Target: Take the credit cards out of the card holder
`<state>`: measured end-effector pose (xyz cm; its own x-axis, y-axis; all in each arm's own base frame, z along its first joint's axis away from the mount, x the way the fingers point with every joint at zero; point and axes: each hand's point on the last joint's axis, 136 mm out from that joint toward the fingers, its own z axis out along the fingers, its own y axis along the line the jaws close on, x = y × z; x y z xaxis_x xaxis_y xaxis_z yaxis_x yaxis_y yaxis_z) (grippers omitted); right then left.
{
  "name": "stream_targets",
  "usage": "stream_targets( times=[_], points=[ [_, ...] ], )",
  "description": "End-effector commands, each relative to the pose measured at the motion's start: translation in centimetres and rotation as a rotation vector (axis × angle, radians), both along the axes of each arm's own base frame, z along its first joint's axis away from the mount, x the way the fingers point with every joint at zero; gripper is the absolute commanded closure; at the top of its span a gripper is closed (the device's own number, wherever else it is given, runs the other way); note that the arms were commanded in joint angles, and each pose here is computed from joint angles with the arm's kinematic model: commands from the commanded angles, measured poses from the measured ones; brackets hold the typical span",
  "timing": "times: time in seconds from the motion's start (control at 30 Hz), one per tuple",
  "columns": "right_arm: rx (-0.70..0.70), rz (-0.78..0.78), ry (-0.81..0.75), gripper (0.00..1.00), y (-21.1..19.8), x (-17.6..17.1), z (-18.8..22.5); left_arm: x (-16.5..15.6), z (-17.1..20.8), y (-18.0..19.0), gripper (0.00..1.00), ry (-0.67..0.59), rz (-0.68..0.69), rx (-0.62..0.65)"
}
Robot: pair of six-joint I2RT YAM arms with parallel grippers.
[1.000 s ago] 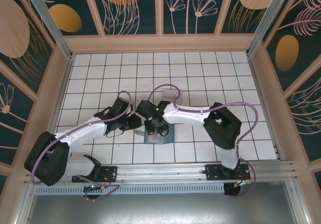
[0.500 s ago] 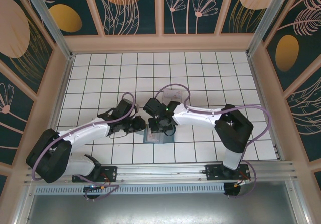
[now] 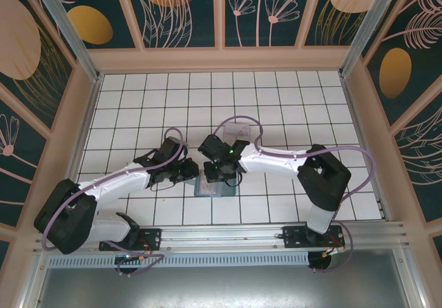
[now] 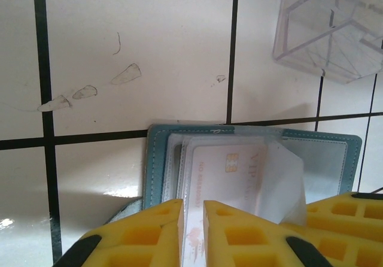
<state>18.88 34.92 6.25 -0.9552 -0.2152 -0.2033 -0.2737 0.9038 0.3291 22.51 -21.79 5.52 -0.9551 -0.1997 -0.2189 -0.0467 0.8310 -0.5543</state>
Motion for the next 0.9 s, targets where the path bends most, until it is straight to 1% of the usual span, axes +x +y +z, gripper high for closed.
stream_targets(
  times=[0.0,0.1,0.47,0.8,0.87],
  points=[
    [0.04,-0.007,-0.033,0.85,-0.2,0.2,1.6,-0.4,0.1,-0.6,0.83,0.011,-0.018,-0.013],
    [0.034,-0.013,-0.033,0.82,-0.6,0.1,1.5,-0.6,0.0,-1.4,0.83,0.019,-0.041,-0.014],
    [-0.071,-0.054,-0.051,0.74,-3.1,0.1,1.0,-1.1,-0.2,-3.6,0.84,0.039,-0.102,-0.009],
    [-0.195,-0.126,-0.06,0.71,-7.7,-0.9,0.6,-0.8,0.1,-3.9,0.84,0.036,-0.117,0.009],
    [-0.219,-0.146,-0.063,0.69,-8.7,-1.1,0.8,-0.8,0.0,-3.8,0.84,0.035,-0.112,0.018]
  ],
)
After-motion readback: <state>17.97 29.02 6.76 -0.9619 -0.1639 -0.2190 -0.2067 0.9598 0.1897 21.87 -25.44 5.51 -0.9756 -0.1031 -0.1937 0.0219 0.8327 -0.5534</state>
